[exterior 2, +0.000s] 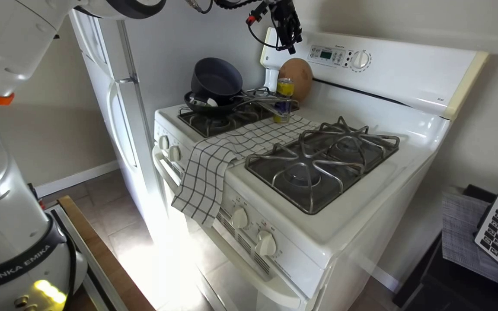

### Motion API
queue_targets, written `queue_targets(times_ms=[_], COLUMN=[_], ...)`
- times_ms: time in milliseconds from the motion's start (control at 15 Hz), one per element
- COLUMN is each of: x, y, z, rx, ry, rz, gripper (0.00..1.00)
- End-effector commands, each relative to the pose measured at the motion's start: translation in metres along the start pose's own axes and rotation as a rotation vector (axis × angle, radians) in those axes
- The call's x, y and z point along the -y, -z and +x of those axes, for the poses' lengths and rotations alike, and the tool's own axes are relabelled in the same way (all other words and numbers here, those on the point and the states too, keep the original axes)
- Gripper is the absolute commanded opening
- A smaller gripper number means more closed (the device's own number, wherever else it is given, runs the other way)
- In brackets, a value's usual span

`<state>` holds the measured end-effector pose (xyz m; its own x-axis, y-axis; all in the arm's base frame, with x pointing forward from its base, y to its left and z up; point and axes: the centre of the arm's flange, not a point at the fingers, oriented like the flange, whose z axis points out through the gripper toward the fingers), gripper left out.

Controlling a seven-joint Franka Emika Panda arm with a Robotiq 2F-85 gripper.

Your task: Lift the chopping board and put it on the right front plate on the stove

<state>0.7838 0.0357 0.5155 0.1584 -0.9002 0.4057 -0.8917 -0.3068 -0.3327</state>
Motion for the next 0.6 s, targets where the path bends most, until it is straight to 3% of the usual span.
queue_targets(times_ms=[0, 533], x=[0.018, 0.028], y=[-0.025, -0.045], z=[-0.012, -0.03], rx=[0.016, -0.002], ry=[-0.152, -0.335], rz=[0.009, 0.039], gripper=[1.0, 1.0])
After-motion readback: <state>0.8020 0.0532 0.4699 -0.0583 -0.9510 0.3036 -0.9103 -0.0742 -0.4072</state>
